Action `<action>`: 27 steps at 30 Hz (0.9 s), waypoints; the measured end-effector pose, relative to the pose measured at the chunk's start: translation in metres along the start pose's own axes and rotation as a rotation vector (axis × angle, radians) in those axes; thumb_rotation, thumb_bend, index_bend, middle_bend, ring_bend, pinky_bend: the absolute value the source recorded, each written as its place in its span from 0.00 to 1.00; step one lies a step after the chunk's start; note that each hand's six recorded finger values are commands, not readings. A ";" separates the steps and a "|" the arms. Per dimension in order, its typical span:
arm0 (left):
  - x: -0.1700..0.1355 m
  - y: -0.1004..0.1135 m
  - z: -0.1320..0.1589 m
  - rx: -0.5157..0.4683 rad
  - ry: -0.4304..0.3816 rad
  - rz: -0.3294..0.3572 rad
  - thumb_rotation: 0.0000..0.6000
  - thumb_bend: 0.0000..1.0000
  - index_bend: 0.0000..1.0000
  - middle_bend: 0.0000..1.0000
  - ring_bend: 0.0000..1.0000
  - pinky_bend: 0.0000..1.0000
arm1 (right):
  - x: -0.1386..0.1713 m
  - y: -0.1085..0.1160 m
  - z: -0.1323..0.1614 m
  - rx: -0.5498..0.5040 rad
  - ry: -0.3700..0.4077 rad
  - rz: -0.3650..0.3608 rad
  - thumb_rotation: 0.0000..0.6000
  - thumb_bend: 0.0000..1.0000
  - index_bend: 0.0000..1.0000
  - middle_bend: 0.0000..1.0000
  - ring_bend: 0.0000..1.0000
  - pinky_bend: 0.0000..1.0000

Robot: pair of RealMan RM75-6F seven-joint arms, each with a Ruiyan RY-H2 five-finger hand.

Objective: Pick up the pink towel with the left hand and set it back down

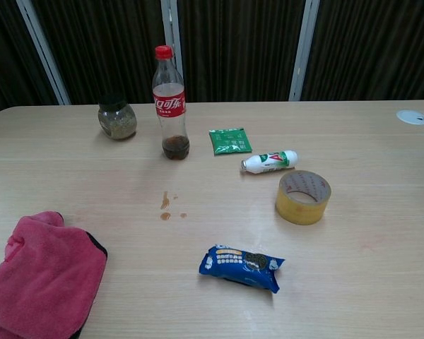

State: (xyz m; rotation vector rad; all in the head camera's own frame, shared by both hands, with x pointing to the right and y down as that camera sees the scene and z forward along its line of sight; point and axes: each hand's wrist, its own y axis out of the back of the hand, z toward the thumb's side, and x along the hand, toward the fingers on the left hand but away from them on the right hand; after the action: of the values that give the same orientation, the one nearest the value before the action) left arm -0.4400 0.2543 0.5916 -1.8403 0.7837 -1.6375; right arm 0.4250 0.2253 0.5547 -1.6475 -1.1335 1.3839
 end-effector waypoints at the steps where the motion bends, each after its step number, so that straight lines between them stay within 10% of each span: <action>1: 0.002 -0.003 0.003 0.019 -0.004 -0.020 1.00 0.00 0.02 0.00 0.00 0.00 | 0.000 0.000 0.000 -0.003 -0.002 0.000 1.00 0.02 0.00 0.00 0.00 0.00; 27: 0.079 -0.069 0.082 0.169 -0.052 -0.212 1.00 0.00 0.02 0.00 0.00 0.00 | -0.004 -0.003 0.000 -0.033 0.000 0.023 1.00 0.02 0.00 0.00 0.00 0.00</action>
State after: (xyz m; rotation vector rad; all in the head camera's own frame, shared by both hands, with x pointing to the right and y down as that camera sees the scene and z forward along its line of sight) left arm -0.3474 0.2446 0.6868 -1.8878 0.4251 -1.7205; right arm 0.4247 0.2226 0.5591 -1.6885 -1.1468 1.3869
